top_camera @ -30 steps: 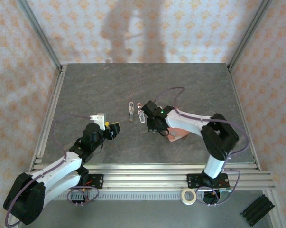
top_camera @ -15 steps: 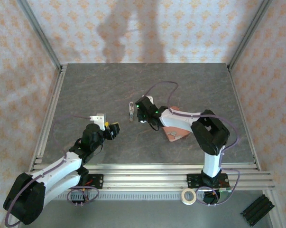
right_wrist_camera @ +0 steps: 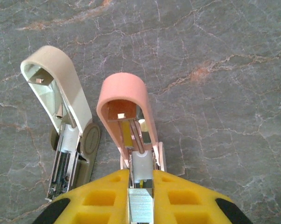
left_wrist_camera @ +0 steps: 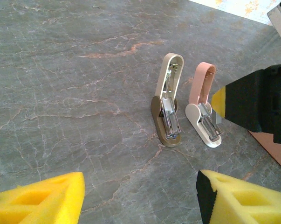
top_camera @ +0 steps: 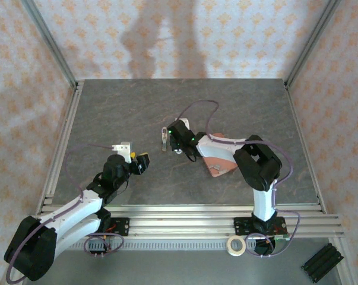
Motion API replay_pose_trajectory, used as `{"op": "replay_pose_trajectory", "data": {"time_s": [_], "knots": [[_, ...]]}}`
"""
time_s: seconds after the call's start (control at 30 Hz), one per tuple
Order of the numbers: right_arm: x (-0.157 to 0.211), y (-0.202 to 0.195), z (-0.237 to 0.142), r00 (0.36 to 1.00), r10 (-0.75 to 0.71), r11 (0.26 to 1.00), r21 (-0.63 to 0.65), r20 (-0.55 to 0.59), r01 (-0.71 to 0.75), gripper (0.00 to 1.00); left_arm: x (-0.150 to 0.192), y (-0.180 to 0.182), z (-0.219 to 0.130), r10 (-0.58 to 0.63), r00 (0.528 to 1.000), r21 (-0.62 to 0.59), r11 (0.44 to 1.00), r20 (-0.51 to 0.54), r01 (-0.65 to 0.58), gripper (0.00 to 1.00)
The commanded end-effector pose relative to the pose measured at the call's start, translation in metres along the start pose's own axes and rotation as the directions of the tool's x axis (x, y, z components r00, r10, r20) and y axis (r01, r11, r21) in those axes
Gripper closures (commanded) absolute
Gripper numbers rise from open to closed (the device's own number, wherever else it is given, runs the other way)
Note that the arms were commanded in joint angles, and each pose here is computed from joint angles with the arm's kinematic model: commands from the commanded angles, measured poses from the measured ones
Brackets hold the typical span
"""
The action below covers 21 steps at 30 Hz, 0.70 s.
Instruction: Load the staples into the stapler
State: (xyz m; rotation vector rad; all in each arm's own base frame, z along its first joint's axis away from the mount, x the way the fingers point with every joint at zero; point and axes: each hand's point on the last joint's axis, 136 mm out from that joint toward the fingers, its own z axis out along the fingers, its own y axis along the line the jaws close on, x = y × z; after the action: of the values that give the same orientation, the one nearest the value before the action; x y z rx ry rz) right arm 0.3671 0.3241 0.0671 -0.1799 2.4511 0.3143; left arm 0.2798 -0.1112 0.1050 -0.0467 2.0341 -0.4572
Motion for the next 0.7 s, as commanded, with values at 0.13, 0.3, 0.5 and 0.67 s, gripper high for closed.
{"op": "replay_pose_trajectory", "data": {"time_s": [0.13,0.3,0.5,0.67], "knots": [[-0.012,0.002,0.005,0.998,-0.046,0.998,0.037,0.036,0.045,0.84,-0.009,0.002,-0.001,0.018,0.999,-0.01,1.0,0.04,-0.018,0.34],[-0.007,0.001,0.01,0.998,-0.054,0.998,0.044,0.019,0.053,0.84,-0.009,0.002,-0.001,0.021,0.999,-0.012,1.0,0.04,-0.02,0.34],[-0.003,-0.002,0.012,0.998,-0.055,0.997,0.054,0.007,0.055,0.84,-0.01,0.002,-0.001,0.02,0.999,-0.012,1.0,0.043,-0.019,0.34],[0.0,-0.004,0.01,0.998,-0.061,0.997,0.057,0.0,0.061,0.84,-0.011,0.002,-0.001,0.021,0.999,-0.011,1.0,0.045,-0.021,0.34]]}}
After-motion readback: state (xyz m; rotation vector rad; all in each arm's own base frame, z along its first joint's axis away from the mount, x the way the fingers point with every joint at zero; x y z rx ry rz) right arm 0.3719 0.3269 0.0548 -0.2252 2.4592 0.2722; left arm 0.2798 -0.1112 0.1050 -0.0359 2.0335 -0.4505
